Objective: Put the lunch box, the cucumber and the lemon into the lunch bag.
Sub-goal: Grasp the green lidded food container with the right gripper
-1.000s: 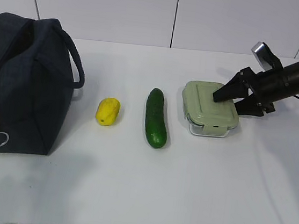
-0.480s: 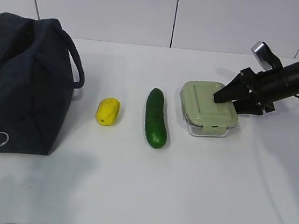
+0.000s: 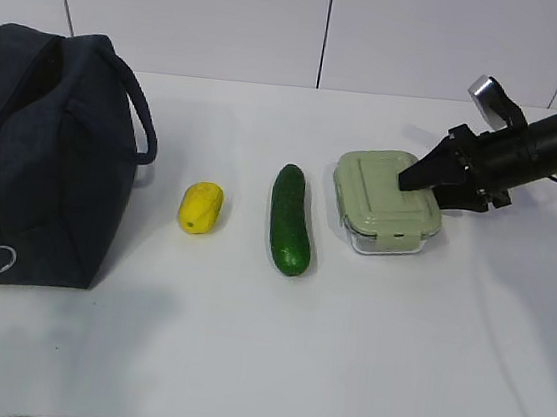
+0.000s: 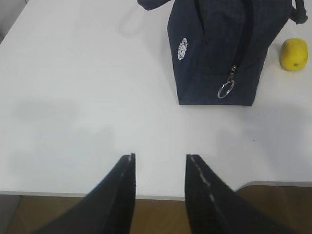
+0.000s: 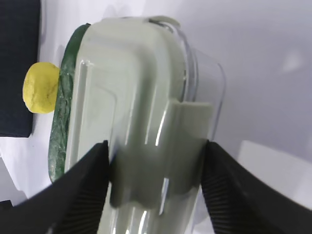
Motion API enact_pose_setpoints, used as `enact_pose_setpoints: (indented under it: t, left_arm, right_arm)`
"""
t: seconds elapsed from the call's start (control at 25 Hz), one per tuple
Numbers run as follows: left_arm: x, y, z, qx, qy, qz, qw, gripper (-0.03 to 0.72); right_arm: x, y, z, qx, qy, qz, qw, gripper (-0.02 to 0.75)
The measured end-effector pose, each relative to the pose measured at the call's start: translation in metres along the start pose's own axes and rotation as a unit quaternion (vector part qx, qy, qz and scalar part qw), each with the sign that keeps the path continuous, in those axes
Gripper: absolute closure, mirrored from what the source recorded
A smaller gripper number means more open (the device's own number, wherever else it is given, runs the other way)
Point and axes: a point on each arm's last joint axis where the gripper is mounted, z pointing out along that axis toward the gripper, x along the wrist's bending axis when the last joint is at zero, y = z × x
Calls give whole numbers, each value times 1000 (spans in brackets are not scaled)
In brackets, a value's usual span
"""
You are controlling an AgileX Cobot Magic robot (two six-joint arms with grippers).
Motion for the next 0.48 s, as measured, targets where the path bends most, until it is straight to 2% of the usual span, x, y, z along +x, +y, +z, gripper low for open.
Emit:
enact_pose_setpoints:
  t: [0.2,0.48]
  left_arm:
    - [0,0,0,0,0,0,1000,446]
    - [0,0,0,0,0,0,1000,446]
  right_arm:
    - [1,0,0,-2,6,2,1000,316]
    - [1,0,0,-2,7,2,1000,320]
